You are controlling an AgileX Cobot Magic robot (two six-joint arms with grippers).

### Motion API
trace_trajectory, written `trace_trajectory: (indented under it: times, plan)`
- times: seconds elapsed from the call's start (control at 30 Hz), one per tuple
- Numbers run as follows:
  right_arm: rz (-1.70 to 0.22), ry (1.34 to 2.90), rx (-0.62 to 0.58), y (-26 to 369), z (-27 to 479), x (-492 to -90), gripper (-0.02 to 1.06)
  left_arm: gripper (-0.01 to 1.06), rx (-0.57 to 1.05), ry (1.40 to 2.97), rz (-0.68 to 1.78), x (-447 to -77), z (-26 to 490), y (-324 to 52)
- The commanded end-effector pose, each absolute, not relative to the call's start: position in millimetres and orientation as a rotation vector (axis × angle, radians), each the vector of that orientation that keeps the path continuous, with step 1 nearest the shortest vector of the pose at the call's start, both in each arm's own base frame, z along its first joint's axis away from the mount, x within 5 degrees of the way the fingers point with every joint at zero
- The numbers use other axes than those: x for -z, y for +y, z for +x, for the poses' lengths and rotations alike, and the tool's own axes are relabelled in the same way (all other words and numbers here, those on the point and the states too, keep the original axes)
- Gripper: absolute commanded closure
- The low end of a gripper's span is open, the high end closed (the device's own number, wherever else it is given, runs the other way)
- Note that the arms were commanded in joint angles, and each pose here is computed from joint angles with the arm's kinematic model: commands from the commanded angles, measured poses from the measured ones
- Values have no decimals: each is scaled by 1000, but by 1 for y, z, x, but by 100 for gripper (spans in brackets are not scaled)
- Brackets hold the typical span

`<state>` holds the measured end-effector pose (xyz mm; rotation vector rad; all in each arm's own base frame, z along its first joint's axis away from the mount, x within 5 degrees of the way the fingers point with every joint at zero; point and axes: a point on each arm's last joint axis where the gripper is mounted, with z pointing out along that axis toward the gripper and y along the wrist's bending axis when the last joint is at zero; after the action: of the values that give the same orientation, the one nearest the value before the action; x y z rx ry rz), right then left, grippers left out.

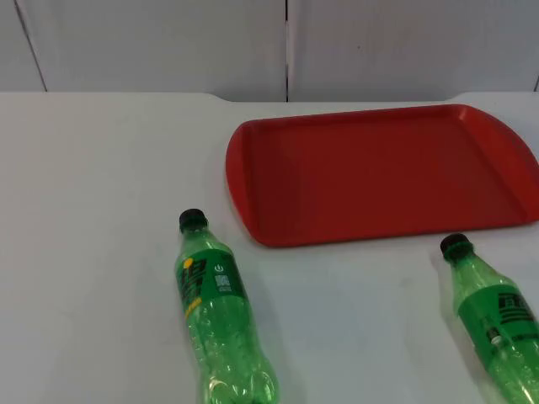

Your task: Place the bottle upright on the tray.

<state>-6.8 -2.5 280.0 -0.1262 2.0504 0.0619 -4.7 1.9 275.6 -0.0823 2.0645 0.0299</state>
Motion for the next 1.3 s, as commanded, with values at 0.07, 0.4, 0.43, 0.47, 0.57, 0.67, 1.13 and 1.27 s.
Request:
trace_trajectory:
  times: [0.07, 0.4, 0.43, 0.47, 0.57, 0.67, 1.13, 1.27]
  plan:
    - [-119, 2042, -57, -3, -7, -280, 0, 0, -11, 2060, -84, -282, -4, 1]
    - [-119, 2042, -57, -3, -7, -280, 0, 0, 21, 2069, -83, -317, 8, -1]
    - [-119, 2042, -57, -3, -7, -280, 0, 0, 21, 2069, -83, -317, 8, -1]
    - [-119, 2042, -57, -3, -7, -280, 0, 0, 21, 2071, -83, -320, 10, -1]
    - [-119, 2042, -57, -3, -7, -280, 0, 0, 22, 2096, -87, -325, 18, -1]
    - [-119, 2042, -57, -3, -7, -280, 0, 0, 26, 2130, -95, -325, 25, 0]
    - [-119, 2042, -57, -3, -7, -280, 0, 0, 30, 2350, -116, -314, 73, 2]
    - [-119, 2042, -57, -3, -7, -280, 0, 0, 30, 2387, -118, -313, 89, 2]
